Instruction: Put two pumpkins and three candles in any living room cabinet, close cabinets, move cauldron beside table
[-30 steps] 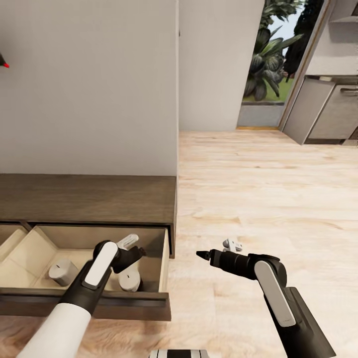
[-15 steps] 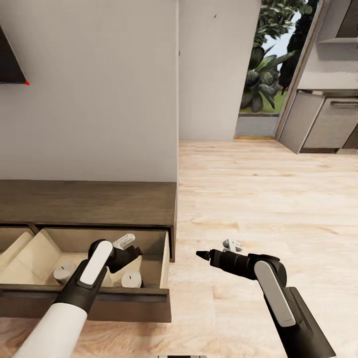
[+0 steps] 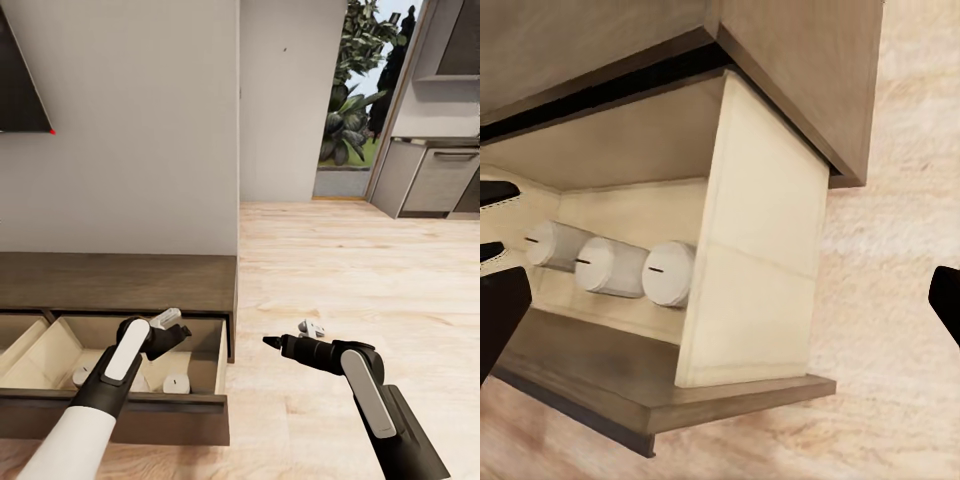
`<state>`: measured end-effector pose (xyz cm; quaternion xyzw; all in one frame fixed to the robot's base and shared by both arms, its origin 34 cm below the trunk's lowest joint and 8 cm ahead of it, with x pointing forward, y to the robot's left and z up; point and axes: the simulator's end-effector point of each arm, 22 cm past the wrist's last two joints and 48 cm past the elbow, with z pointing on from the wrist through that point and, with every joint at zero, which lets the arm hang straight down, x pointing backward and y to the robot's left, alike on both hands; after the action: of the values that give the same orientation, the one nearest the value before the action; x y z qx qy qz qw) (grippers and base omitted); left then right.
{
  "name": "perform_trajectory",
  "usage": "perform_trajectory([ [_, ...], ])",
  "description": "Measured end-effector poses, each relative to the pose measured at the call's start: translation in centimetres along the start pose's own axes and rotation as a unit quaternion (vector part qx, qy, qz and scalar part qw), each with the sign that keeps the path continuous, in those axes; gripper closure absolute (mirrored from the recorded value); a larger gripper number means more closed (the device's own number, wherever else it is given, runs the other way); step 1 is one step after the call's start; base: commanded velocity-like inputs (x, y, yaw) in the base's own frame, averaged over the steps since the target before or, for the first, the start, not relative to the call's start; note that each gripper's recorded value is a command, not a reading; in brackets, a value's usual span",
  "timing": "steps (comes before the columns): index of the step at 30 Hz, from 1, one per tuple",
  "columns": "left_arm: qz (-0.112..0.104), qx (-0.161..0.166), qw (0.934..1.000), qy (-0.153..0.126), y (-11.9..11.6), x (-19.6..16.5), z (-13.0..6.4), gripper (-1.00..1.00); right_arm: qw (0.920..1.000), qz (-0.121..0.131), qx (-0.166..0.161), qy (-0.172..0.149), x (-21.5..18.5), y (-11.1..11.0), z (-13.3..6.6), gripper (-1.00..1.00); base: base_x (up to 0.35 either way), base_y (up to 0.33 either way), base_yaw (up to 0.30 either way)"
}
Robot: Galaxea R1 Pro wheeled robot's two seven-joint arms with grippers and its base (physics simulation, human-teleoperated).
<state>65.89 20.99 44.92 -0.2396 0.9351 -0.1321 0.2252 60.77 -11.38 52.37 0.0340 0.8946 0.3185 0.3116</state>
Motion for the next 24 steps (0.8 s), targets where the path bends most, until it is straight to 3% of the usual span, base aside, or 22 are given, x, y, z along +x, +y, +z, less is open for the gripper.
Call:
perform_trajectory([
  [7,0.009,0.028,0.9986,-0.045,-2.5,-3.7,-4.0,-1.00,1.0000,-0.002,-0.001,-0.003,-1.1,0.8,-0.8,-1.00,0.000,0.000,0.000],
  [13,0.006,0.019,0.9987,-0.046,-2.6,-4.8,-5.4,-1.00,1.0000,-0.002,-0.001,-0.003,-2.1,1.6,-1.4,-1.00,-0.001,0.000,0.000],
  [24,-0.005,0.016,0.9990,-0.041,-2.8,-6.2,-7.2,-1.00,1.0000,-0.003,-0.001,-0.003,-4.0,3.0,-2.5,-1.00,-0.131,0.037,0.000],
])
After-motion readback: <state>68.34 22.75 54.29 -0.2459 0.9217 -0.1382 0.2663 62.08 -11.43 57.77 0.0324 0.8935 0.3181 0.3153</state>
